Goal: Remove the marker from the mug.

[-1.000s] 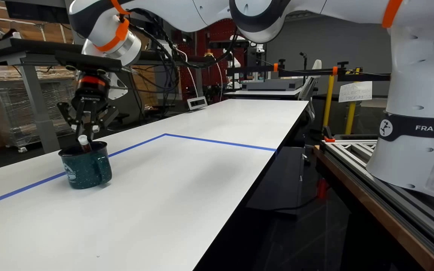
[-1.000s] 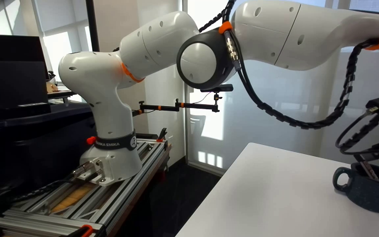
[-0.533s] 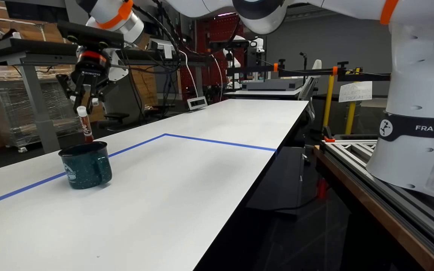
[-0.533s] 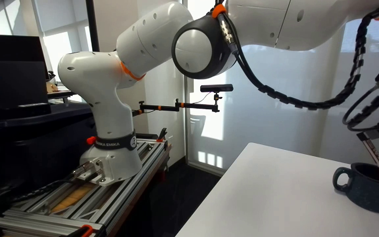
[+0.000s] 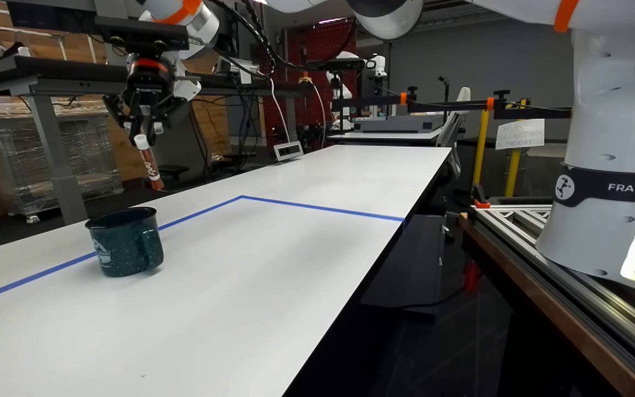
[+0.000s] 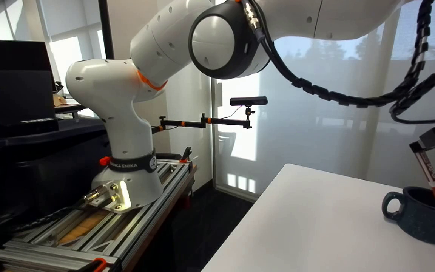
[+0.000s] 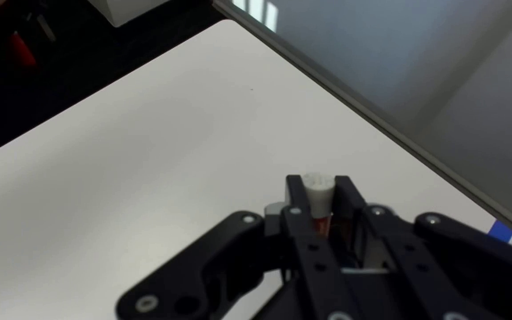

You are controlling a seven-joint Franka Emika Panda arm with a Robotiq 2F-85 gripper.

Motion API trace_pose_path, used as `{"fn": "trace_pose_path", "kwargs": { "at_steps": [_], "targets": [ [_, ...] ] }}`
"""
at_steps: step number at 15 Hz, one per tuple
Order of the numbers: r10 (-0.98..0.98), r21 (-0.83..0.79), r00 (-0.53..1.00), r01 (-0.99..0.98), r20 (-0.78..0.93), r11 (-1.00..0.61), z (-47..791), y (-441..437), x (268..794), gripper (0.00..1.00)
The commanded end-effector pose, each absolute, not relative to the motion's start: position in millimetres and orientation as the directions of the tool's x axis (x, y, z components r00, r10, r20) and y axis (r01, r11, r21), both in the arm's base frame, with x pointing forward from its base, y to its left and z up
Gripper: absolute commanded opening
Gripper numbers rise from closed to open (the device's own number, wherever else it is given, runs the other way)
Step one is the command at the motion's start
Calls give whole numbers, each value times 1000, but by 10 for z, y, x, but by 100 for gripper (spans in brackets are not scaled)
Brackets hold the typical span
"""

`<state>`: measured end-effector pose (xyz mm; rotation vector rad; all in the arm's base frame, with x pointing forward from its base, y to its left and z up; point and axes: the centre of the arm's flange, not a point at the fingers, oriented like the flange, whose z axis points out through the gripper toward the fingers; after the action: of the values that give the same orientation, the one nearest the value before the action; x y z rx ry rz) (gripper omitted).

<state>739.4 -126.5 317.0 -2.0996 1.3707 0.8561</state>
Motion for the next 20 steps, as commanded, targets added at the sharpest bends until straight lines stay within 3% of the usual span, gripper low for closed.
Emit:
{"fn": "trace_pose_path", "kwargs": {
  "at_steps": [1,10,20],
  "targets": [
    [-667,30,230,-935,-708,-354,3030,-1216,7106,5],
    [-765,138,199,-926,-612,-351,2454,-1272,6929,5],
    [-843,17,311,-935,-439,-354,1986,-1165,6946,5]
  ]
}}
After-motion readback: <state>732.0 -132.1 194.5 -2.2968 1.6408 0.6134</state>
